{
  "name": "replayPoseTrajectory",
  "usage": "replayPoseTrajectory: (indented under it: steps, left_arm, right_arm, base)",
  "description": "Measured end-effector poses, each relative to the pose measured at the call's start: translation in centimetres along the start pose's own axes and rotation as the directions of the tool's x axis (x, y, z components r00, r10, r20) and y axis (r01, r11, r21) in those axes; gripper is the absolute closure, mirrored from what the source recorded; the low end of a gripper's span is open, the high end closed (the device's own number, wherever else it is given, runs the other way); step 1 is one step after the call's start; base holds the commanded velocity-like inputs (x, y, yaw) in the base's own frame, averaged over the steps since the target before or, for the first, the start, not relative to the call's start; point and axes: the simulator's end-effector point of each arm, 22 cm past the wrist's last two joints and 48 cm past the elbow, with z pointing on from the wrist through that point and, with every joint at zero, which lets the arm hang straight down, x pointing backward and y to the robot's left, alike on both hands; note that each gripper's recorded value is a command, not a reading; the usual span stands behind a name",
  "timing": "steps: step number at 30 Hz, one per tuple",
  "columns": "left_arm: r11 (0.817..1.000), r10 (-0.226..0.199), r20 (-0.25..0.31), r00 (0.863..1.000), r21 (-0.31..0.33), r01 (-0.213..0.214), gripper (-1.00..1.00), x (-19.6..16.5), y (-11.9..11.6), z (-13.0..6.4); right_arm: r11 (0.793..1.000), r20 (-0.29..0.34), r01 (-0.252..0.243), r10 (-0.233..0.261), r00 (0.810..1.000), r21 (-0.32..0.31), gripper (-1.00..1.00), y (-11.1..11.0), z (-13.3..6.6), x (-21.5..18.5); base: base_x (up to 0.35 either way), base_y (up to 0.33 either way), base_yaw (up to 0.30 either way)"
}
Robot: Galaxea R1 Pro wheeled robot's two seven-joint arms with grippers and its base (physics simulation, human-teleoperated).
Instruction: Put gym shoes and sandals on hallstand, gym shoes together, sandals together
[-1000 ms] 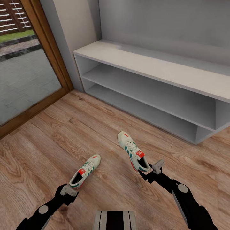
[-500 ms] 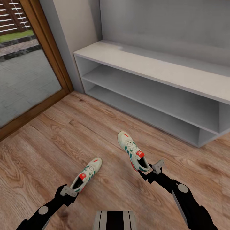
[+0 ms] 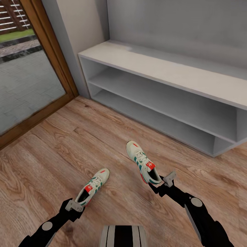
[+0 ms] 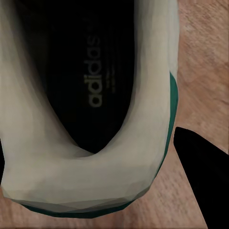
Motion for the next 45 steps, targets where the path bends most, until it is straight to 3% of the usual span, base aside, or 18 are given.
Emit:
replayPoseTrajectory:
  steps: [24,45]
  left_arm:
    - [1.0,0.0,-0.005,1.0,-0.003,0.0,-1.0,0.29,0.23,-0.01]
    - [1.0,0.002,-0.001,1.0,-0.006,-0.002,-1.0,0.09,0.47,-0.13]
  right_arm:
    - [1.0,-0.003,-0.003,0.003,1.0,-0.001,1.0,0.01,0.07,0.23]
    - [1.0,0.002,0.0,0.0,1.0,0.0,1.0,-0.01,-0.01,-0.09]
  base:
    - [0.033,0.0,0.0]
    - [0.013,0.0,-0.079]
